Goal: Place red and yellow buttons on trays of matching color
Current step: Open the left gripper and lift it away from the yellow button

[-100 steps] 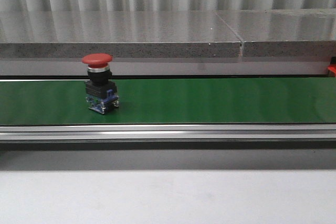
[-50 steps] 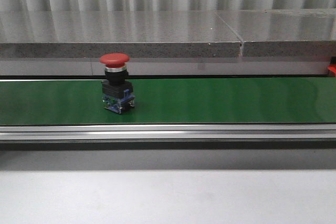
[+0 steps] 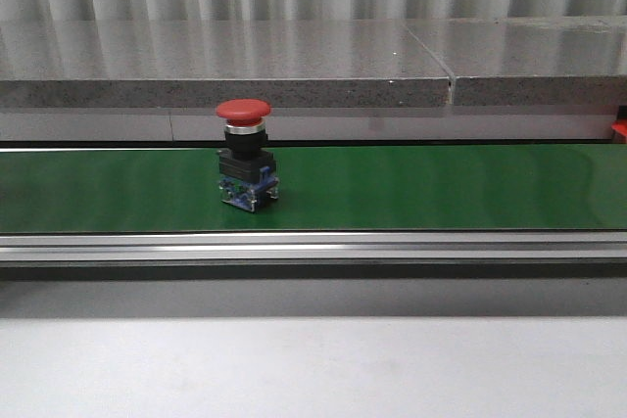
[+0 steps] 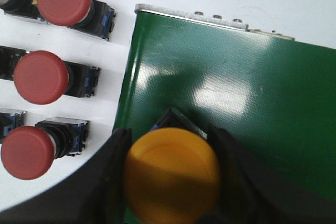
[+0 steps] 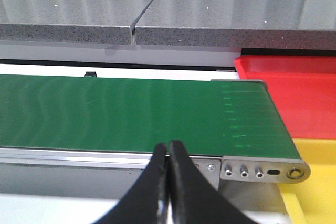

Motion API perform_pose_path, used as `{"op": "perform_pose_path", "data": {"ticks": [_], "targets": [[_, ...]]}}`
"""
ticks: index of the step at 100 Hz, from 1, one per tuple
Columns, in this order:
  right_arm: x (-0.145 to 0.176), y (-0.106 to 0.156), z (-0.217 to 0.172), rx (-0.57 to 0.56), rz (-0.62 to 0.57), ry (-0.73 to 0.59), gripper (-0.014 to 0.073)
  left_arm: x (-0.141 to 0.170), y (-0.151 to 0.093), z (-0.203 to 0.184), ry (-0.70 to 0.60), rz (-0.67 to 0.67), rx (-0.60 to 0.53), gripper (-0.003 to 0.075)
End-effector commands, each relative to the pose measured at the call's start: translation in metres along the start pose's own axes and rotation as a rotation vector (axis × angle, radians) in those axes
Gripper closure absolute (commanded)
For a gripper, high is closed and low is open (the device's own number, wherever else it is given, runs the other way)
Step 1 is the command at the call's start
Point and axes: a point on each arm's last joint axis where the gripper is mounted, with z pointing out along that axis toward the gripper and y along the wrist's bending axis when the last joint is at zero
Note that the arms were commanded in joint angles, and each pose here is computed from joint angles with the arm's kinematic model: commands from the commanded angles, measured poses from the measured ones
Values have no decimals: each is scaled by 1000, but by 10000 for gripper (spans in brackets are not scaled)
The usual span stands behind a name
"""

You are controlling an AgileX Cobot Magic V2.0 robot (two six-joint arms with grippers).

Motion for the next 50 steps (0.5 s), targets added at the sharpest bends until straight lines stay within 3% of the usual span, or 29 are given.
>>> {"op": "perform_pose_path", "data": {"ticks": [1,10,17,36,43,50], "targets": [[-13,0,-2,0,-6,-108,687,-9,-2,-16,-79,-5,19,723],[-13,0,-2,0,-6,-108,687,-8,-3,-11,-53,-5,17,655],[-13,0,-2,0,-6,-108,687,-8,-3,-8,-43,-5,17,559],[-13,0,-2,0,-6,-108,687,-8,-3,-8,-43,13,17,195],[-13,0,-2,0,-6,-108,687,-8,-3,-8,-43,22,17,136],[-13,0,-2,0,-6,-108,687,-8,-3,-10,-47,29,21,133]]}}
